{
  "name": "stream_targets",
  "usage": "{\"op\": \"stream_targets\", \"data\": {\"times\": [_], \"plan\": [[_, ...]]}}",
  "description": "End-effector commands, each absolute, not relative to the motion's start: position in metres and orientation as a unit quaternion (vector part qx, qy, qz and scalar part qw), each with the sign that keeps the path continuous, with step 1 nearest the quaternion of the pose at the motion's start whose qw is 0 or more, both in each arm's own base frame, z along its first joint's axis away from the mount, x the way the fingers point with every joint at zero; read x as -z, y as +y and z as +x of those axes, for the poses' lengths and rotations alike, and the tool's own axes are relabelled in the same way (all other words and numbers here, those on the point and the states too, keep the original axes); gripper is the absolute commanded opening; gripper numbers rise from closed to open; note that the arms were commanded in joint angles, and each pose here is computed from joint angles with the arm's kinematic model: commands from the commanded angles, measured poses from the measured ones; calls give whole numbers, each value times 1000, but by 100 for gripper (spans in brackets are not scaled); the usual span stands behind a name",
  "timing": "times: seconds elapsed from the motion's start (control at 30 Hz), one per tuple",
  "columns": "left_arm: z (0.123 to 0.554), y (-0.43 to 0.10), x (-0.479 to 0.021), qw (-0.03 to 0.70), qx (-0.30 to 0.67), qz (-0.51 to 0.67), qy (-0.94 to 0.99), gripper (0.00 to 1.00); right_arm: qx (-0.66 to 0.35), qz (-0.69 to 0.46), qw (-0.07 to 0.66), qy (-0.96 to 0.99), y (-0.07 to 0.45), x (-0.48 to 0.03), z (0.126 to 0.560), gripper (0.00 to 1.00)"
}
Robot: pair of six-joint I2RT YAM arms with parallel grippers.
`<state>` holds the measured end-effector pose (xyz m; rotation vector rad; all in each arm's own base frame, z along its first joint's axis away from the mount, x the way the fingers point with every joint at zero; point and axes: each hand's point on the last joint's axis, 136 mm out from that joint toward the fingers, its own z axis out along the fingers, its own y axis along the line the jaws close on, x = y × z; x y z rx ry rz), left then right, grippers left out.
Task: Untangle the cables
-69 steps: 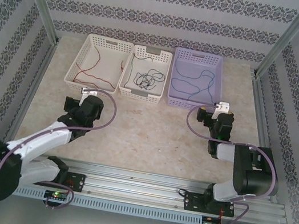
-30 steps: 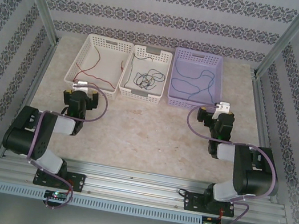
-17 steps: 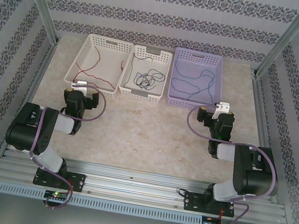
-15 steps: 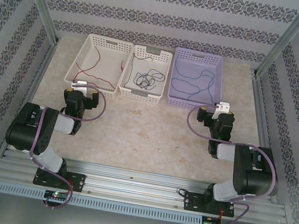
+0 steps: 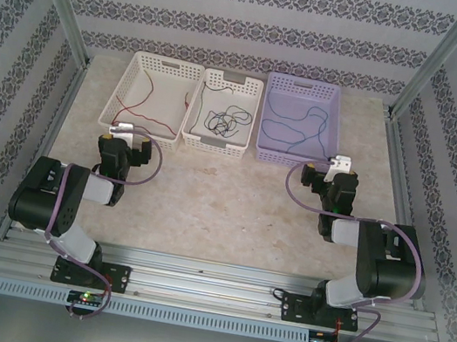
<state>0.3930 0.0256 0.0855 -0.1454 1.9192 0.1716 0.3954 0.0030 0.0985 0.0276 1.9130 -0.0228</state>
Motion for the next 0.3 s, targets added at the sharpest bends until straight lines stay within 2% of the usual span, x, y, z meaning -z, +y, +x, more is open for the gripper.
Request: {"op": "stream_targets", "data": {"times": [0.0,0.27], "plan": [[393,22,-91,586,-63,-46,806,100,5,13,587,809,1,-106,397,98],[397,22,-89,576,-63,-48,813,100,5,14,587,809,1,-105,397,98]]}}
